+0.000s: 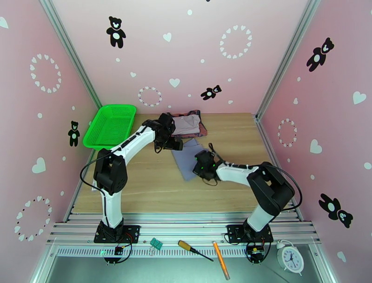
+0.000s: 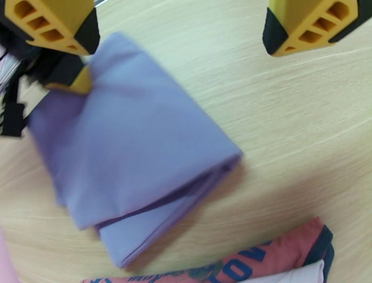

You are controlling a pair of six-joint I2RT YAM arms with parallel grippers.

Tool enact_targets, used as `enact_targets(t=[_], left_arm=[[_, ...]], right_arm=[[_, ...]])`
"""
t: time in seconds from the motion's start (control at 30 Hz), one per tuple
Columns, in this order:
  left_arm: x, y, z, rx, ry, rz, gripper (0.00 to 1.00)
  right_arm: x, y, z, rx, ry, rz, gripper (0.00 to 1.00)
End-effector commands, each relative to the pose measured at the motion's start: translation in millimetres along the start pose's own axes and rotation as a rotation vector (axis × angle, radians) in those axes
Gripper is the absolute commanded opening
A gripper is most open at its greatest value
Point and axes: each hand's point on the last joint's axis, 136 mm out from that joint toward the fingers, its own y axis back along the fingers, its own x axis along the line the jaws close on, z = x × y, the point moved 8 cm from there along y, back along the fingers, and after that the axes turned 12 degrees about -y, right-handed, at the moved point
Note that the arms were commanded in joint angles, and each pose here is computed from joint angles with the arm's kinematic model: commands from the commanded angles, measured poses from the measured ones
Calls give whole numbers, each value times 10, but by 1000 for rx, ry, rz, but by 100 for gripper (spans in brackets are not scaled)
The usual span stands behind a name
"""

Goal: Fold and stack the mixed laundry pile

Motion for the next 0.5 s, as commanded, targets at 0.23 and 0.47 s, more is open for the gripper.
enact_targets(t=[0.23,0.47], left_arm=[[-153,-734,-22,107,-114,-167,98],[-198,-1095,-1,173,-151,-235,98]], right_arm=[[-317,61,51,265,586,-283,0],[-317,-15,-2,289,560,-245,0]])
